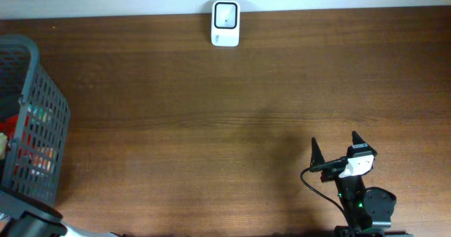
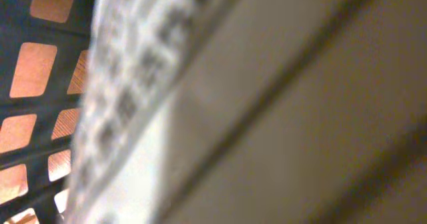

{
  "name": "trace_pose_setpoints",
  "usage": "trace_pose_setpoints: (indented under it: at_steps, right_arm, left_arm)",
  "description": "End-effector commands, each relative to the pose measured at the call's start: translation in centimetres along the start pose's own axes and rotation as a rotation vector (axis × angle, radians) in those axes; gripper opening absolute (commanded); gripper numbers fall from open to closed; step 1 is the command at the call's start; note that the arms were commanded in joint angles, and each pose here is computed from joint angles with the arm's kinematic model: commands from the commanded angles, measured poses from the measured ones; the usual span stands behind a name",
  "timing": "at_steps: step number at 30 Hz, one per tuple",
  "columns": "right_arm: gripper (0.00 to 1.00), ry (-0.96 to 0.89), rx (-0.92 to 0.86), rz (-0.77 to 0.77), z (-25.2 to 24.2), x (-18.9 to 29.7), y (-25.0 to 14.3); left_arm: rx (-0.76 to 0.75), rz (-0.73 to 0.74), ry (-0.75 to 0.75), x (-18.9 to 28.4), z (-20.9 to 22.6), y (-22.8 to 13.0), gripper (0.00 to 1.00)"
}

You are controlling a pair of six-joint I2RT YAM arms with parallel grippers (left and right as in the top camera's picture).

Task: Scan the item barcode
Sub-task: 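Carry the white bag to table center and release it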

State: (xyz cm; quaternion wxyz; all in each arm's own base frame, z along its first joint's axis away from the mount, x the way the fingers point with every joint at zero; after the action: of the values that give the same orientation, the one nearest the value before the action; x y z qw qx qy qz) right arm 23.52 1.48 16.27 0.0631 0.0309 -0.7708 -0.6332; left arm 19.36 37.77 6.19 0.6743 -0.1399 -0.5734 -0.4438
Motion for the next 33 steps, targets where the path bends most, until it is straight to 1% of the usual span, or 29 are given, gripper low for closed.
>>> trace_pose_setpoints:
  at_steps: [1, 6, 9, 12, 15, 18, 22, 25, 27, 29, 33]
  right_arm:
    - [0.99, -0.002, -0.004, 0.003, 0.1, 0.0, -0.2]
    - [0.99, -0.002, -0.004, 0.003, 0.1, 0.0, -0.2]
    - [0.99, -0.002, -0.004, 0.003, 0.1, 0.0, -0.2]
    - [0.99, -0.002, -0.004, 0.003, 0.1, 0.0, -0.2]
    - [0.99, -0.002, -0.004, 0.003, 0.1, 0.0, -0.2]
    - [0.99, -0.002, -0.004, 0.003, 0.1, 0.0, -0.2]
    - [0.99, -0.002, -0.004, 0.003, 0.1, 0.0, -0.2]
    - [0.99, -0.002, -0.004, 0.003, 0.1, 0.0, -0.2]
    - [0.99, -0.002, -0.004, 0.003, 0.1, 0.0, -0.2]
    - [0.99, -0.002, -0.004, 0.003, 0.1, 0.0, -0.2]
    - [0.99, -0.002, -0.004, 0.003, 0.1, 0.0, -0.2]
  left_arm:
    - [0.012, -0.142, -0.085, 3.9, -0.6, 2.1, 0.0]
    - [0.0, -0.272, -0.16, 7.8, -1.7, 4.1, 0.0]
    - [0.012, -0.33, -0.166, 10.1, -2.4, 5.1, 0.0]
    - [-0.017, -0.394, -0.166, 12.4, -3.4, 6.1, 0.0]
    - [-0.039, -0.494, -0.16, 15.6, -4.2, 7.5, 0.0]
    - [0.003, -0.612, -0.153, 19.3, -4.1, 8.9, 0.0]
    - [0.135, -0.849, -0.135, 26.7, -1.9, 10.6, 0.0]
    - [0.15, -1.011, -0.121, 31.9, -1.4, 11.1, 0.0]
    - [0.134, -1.099, -0.131, 34.7, -2.1, 11.4, 0.0]
    - [0.108, -1.194, -0.158, 37.9, -3.9, 11.6, 0.0]
    - [0.047, -1.237, -0.239, 40.5, -8.7, 11.5, 0.0]
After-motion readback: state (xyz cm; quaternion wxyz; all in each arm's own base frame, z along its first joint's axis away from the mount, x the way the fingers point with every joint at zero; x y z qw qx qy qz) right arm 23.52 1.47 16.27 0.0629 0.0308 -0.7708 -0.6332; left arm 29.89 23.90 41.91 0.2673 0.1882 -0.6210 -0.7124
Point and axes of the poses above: each gripper's point midway between its finger pads, its own x axis back along the fingers, its own z axis along the line the jaws close on, y = z × x, the point moved 1 cm from there along x, back along the fingers, and after that the axes turned 10 degrees about x, right-handed, at the moved point
